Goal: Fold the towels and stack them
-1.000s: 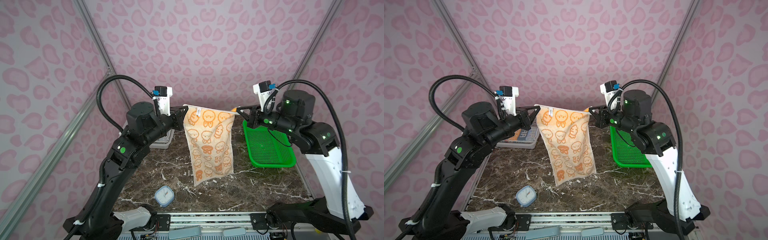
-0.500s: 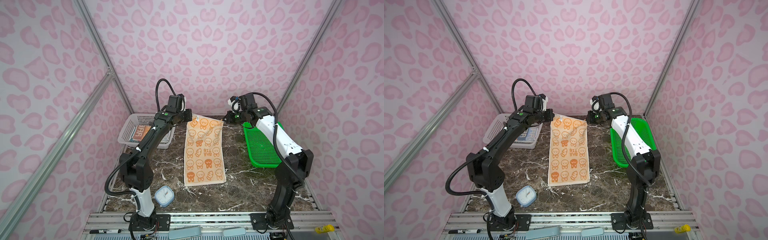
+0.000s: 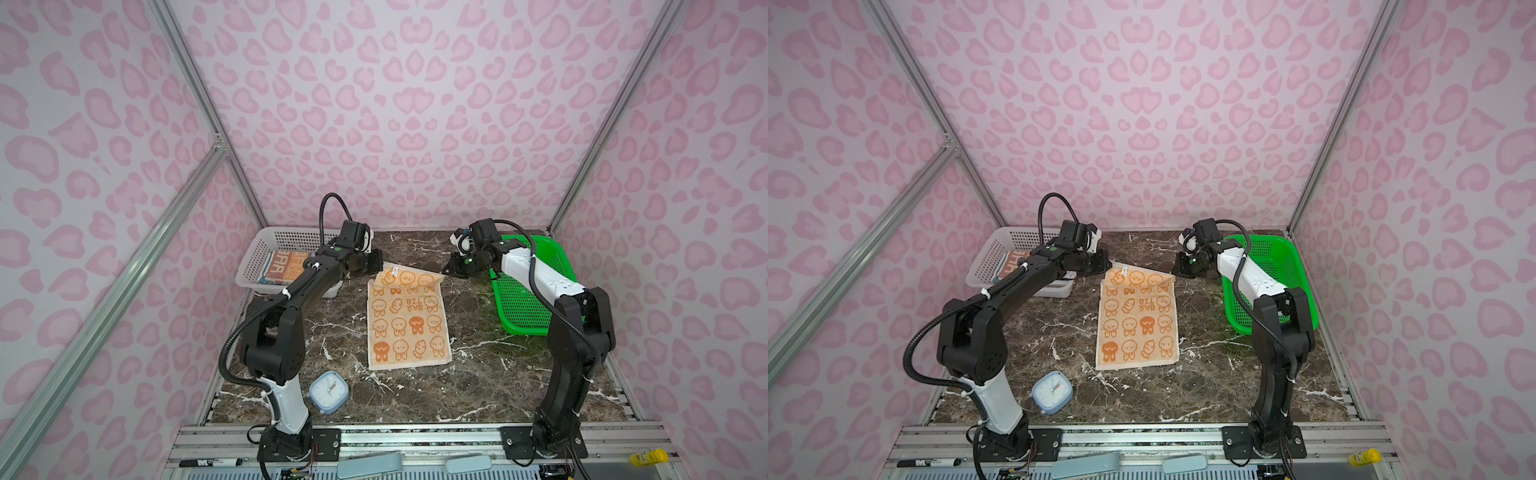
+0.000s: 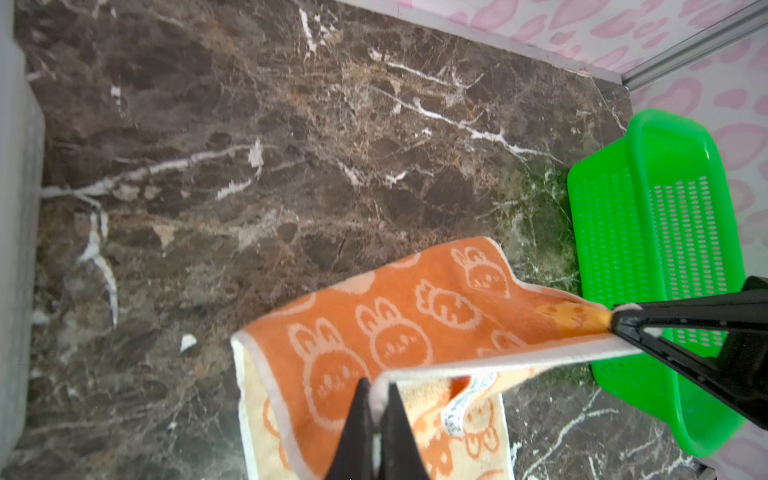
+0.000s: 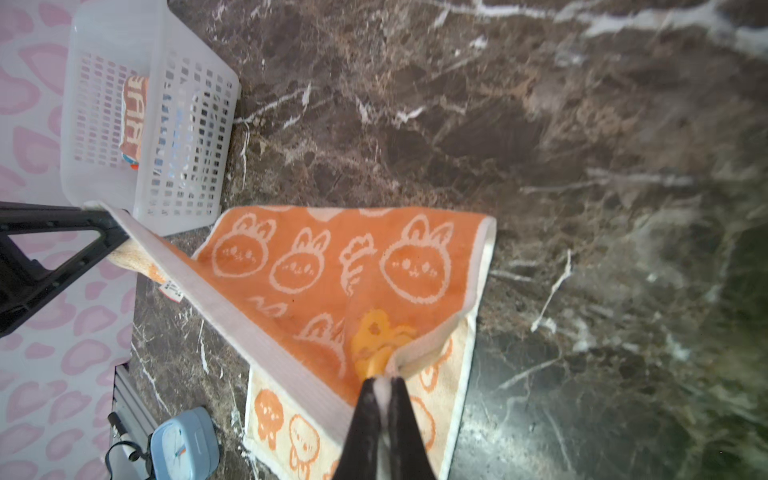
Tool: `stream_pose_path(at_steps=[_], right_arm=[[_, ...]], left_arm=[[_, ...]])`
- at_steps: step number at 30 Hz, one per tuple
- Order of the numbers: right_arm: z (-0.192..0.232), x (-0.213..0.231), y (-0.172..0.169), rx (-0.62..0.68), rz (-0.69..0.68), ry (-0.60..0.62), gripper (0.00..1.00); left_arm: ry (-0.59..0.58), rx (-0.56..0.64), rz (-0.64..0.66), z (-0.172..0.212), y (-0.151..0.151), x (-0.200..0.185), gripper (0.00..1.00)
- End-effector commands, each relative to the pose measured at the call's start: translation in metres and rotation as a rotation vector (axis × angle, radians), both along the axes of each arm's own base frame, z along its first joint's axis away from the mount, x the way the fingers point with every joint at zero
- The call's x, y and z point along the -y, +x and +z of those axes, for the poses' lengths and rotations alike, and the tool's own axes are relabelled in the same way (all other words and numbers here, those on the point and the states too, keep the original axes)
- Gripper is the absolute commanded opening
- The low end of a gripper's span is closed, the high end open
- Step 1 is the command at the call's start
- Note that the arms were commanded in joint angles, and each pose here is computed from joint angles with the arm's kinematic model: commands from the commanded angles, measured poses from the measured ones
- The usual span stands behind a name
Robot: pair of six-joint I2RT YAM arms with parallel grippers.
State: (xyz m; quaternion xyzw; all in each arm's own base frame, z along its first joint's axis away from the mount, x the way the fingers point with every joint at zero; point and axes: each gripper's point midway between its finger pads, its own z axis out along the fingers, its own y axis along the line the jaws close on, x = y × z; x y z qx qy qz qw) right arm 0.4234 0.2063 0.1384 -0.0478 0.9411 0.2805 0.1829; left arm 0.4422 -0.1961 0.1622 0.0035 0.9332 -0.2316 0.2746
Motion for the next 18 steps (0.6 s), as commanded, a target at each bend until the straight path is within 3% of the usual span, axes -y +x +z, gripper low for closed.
stream_pose_path(at_steps=[1,6,12,18], right_arm=[[-0.028,0.028,-0.028,-0.064,-0.062,-0.147,0.00],[-0.042,0.026,-0.072,-0.084,-0.030,-0.181,0.00],[-0.082,0.021,-0.121,-0.153,0.020,-0.224,0.00],[-0.115,0.013,-0.138,-0.218,0.032,-0.213,0.00]], left_arm=[[0.096,0.065,0.159,-0.005,-0.002,-0.037,0.03],[0.106,0.020,0.173,-0.024,-0.045,-0.041,0.03],[0.177,-0.127,0.194,-0.085,-0.106,-0.046,0.03],[0.250,-0.245,0.211,-0.131,-0.125,-0.056,0.03]])
